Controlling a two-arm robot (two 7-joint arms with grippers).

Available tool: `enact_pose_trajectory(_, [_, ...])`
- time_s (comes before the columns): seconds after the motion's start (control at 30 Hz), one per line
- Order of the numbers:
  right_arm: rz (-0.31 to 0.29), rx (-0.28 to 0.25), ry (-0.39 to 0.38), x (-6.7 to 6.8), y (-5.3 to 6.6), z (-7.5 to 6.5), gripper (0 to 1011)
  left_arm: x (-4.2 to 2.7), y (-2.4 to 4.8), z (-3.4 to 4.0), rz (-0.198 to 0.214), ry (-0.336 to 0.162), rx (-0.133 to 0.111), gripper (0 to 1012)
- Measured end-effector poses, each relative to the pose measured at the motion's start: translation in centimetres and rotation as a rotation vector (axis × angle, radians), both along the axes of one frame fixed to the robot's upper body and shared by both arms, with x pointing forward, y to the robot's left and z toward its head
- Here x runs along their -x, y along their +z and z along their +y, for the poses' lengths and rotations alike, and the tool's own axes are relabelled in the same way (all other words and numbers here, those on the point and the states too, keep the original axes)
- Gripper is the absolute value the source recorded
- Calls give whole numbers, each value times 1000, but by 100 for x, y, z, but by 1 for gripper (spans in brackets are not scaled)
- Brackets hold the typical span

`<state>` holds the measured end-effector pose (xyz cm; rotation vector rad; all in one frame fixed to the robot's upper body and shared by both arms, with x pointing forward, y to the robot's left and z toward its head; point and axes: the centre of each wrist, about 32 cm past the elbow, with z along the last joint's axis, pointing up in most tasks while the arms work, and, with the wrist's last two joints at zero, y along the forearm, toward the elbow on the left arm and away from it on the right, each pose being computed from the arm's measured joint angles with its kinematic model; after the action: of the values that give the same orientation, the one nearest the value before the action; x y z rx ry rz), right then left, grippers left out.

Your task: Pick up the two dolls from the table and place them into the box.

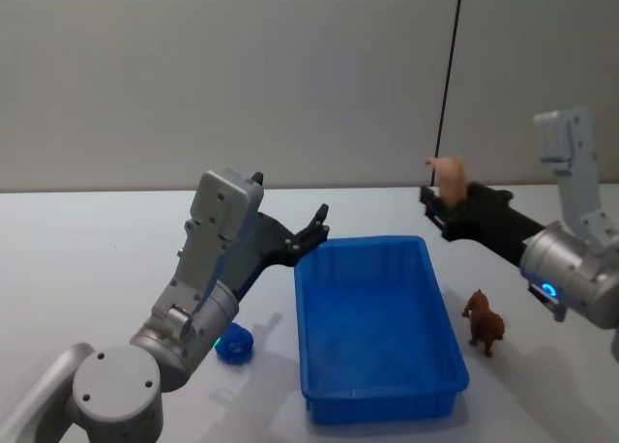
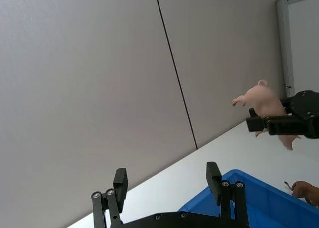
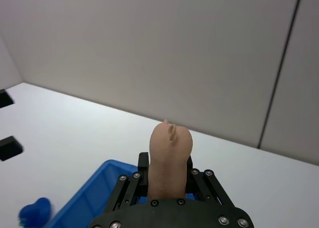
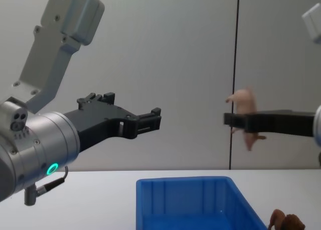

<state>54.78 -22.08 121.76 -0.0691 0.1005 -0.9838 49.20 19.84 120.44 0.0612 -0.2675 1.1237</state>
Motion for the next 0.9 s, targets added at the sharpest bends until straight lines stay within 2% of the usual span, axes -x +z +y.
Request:
enact_pose_trajectory(0.3, [86, -23, 95, -70, 3, 140, 362, 0, 0, 0, 0, 0, 0, 1001])
enact_pose_trajectory(0.4, [136, -23, 124, -100, -13, 202, 362, 0, 0, 0, 0, 0, 0, 1001])
enact_pose_trajectory(0.5, [167, -20, 137, -118, -27, 239, 362, 0, 0, 0, 0, 0, 0, 1001])
enact_pose_trajectory(0.53, [200, -16, 148, -136, -40, 277, 362, 0, 0, 0, 0, 0, 0, 1001])
enact_pose_trajectory(0.8, [264, -1, 169, -178, -77, 374, 362, 0, 0, 0, 0, 0, 0, 1001])
enact_pose_trajectory(0.9, [282, 5, 175, -194, -95, 406, 440, 0, 0, 0, 0, 0, 0, 1001])
